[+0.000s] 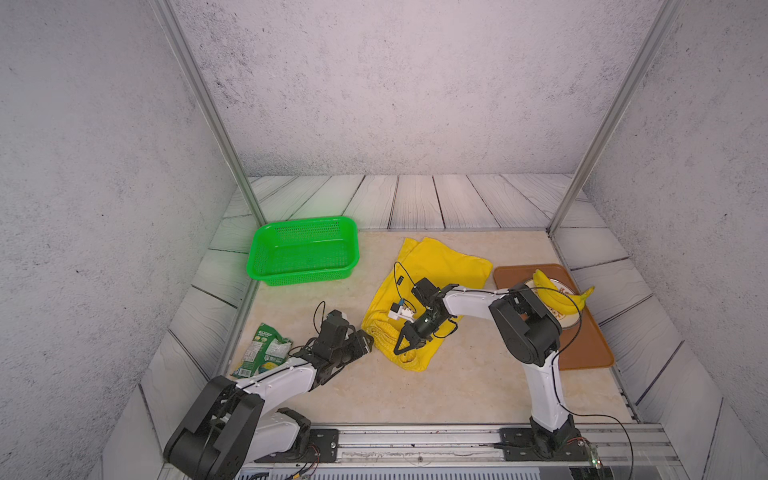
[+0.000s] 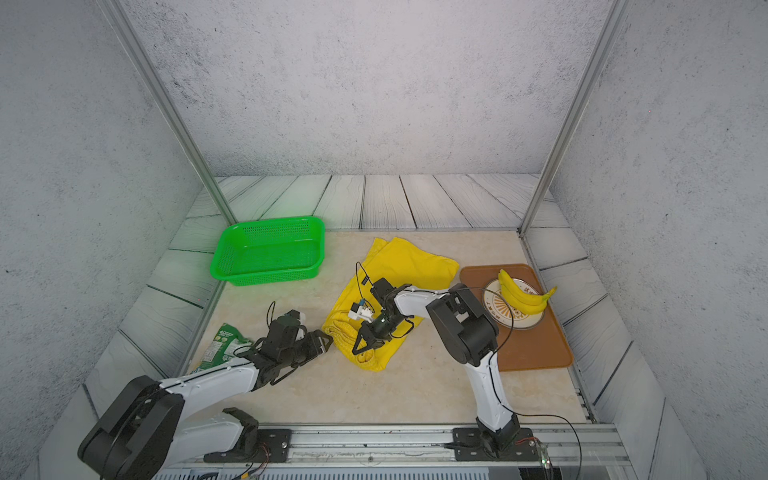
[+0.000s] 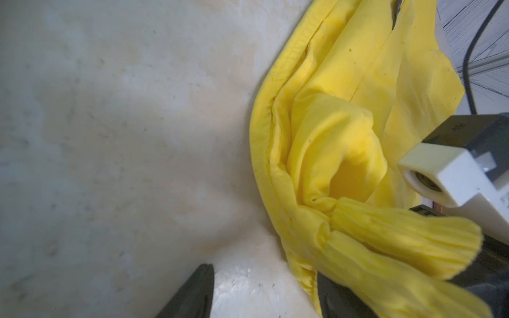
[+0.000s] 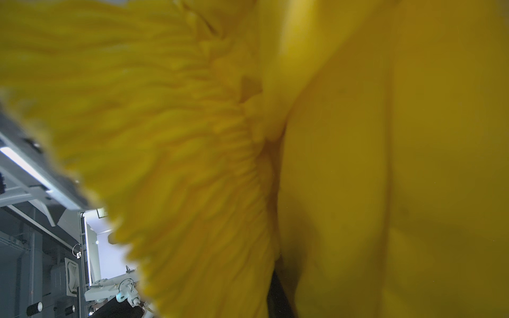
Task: Roll up the shorts
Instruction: Roll the shorts at the center of the board.
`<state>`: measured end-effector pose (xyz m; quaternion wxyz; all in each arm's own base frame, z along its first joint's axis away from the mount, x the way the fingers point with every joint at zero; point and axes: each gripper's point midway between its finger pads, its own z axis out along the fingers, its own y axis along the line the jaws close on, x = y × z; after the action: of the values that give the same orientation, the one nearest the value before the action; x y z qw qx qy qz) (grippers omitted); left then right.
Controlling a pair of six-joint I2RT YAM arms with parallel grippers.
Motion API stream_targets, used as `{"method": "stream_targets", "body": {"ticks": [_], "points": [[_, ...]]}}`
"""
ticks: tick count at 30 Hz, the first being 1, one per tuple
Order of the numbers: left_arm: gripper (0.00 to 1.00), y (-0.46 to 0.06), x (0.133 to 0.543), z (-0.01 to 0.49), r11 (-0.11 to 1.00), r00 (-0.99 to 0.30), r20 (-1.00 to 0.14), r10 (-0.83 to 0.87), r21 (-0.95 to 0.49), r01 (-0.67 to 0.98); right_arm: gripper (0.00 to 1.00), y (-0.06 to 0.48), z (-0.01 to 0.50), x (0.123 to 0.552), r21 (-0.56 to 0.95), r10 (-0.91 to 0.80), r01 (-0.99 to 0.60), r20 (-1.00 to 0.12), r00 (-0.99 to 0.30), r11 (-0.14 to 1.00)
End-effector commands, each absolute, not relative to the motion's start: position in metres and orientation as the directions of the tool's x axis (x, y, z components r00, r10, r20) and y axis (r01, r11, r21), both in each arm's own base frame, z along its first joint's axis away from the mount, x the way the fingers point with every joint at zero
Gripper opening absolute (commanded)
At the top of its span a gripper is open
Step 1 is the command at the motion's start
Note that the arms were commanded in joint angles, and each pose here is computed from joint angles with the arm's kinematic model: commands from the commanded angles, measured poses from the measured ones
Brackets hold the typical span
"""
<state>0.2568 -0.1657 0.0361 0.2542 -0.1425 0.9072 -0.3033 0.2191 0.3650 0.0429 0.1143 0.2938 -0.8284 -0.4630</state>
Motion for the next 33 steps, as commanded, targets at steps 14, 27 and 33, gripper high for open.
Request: {"method": "stream_targets", "body": {"ticks": [14, 27, 33], "points": [[0.7, -0.18, 0.298, 0.048, 0.809, -0.783, -0.476, -0.399, -0.585, -0.056, 0.08, 0.359, 0.024, 0.222, 0.832, -0.572, -0.345, -0.04, -0.819, 0.435], [0.6, -0.163, 0.305, -0.003, 0.899, -0.839, -0.404, -0.366, -0.385, -0.207, 0.41, 0.326, 0.033, 0.228, 0.737, -0.51, -0.397, -0.083, -0.856, 0.547], [0.49, -0.161, 0.301, -0.014, 0.915, -0.864, -0.37, -0.342, -0.341, -0.217, 0.42, 0.286, 0.044, 0.24, 0.529, -0.441, -0.466, -0.183, -0.879, 0.71]]}}
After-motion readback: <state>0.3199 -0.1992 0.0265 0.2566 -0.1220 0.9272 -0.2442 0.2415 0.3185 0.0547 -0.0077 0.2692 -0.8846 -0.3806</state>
